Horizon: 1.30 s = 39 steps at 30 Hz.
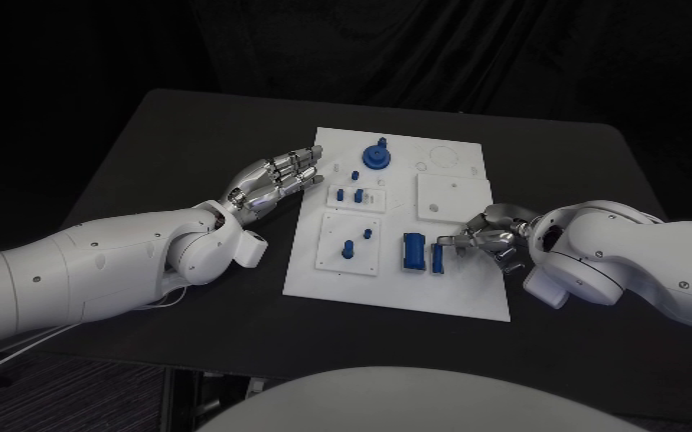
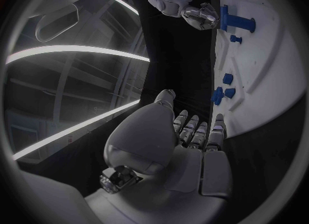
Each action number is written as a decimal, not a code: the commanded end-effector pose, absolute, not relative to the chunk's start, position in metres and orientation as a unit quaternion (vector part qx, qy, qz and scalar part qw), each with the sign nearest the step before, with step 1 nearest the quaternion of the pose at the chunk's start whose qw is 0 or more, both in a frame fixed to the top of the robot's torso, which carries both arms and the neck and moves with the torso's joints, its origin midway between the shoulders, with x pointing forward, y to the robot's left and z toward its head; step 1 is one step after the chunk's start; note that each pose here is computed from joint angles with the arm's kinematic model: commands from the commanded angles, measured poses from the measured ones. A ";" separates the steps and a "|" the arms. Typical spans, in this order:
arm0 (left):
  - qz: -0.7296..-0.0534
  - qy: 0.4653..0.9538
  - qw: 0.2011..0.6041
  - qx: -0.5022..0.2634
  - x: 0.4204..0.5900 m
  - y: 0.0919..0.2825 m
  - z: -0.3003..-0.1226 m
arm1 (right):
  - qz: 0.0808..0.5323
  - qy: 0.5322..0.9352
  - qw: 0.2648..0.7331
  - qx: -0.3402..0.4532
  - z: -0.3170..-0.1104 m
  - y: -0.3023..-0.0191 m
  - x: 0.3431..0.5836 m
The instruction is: Assemble the parts on the task board
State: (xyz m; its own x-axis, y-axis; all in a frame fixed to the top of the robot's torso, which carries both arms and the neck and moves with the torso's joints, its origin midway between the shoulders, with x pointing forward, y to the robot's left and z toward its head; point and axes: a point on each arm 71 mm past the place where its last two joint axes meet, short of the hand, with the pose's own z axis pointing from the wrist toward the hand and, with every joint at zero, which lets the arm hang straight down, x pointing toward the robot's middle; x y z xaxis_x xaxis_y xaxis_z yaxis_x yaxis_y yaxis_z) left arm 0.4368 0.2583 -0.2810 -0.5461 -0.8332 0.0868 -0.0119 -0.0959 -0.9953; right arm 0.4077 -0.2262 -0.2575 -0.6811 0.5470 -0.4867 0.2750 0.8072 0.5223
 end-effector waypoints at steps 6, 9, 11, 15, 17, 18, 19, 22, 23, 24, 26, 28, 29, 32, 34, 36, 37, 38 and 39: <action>-0.663 0.583 0.315 -0.350 0.436 0.257 -0.279 | 0.189 0.904 0.312 0.224 -0.265 -0.226 0.407; -0.663 0.583 0.314 -0.350 0.436 0.257 -0.279 | 0.186 0.905 0.310 0.225 -0.266 -0.226 0.408; -0.663 0.583 0.314 -0.350 0.436 0.257 -0.279 | 0.184 0.905 0.309 0.225 -0.267 -0.226 0.408; -0.663 0.583 0.314 -0.350 0.436 0.256 -0.279 | 0.181 0.907 0.307 0.224 -0.268 -0.226 0.408; -0.663 0.583 0.314 -0.350 0.436 0.256 -0.279 | 0.180 0.908 0.305 0.223 -0.268 -0.226 0.408; -0.663 0.583 0.314 -0.350 0.436 0.257 -0.279 | 0.180 0.909 0.304 0.223 -0.269 -0.225 0.408; -0.663 0.583 0.314 -0.350 0.436 0.257 -0.279 | 0.179 0.909 0.304 0.222 -0.269 -0.225 0.408; -0.663 0.583 0.314 -0.350 0.436 0.257 -0.279 | 0.178 0.911 0.301 0.220 -0.269 -0.225 0.408; -0.663 0.583 0.314 -0.350 0.436 0.256 -0.279 | 0.177 0.911 0.299 0.219 -0.269 -0.225 0.408; -0.663 0.583 0.314 -0.350 0.436 0.256 -0.280 | 0.177 0.912 0.298 0.219 -0.270 -0.225 0.408; -0.663 0.583 0.314 -0.350 0.436 0.256 -0.280 | 0.176 0.913 0.296 0.217 -0.270 -0.224 0.407; -0.663 0.583 0.313 -0.350 0.436 0.256 -0.280 | 0.175 0.914 0.295 0.216 -0.270 -0.224 0.407; -0.663 0.583 0.313 -0.350 0.436 0.256 -0.280 | 0.175 0.915 0.294 0.216 -0.271 -0.224 0.407; -0.663 0.583 0.314 -0.350 0.436 0.256 -0.280 | 0.175 0.915 0.294 0.216 -0.271 -0.224 0.407; -0.663 0.583 0.314 -0.349 0.436 0.256 -0.279 | 0.177 0.914 0.295 0.216 -0.271 -0.224 0.407; -0.664 0.582 0.315 -0.349 0.436 0.256 -0.279 | 0.180 0.912 0.297 0.217 -0.270 -0.224 0.407; -0.664 0.581 0.315 -0.349 0.436 0.256 -0.279 | 0.182 0.911 0.299 0.217 -0.270 -0.224 0.407; -0.665 0.580 0.316 -0.349 0.436 0.257 -0.279 | 0.186 0.910 0.301 0.217 -0.269 -0.224 0.407; -0.665 0.579 0.317 -0.348 0.436 0.257 -0.279 | 0.191 0.907 0.305 0.219 -0.269 -0.224 0.407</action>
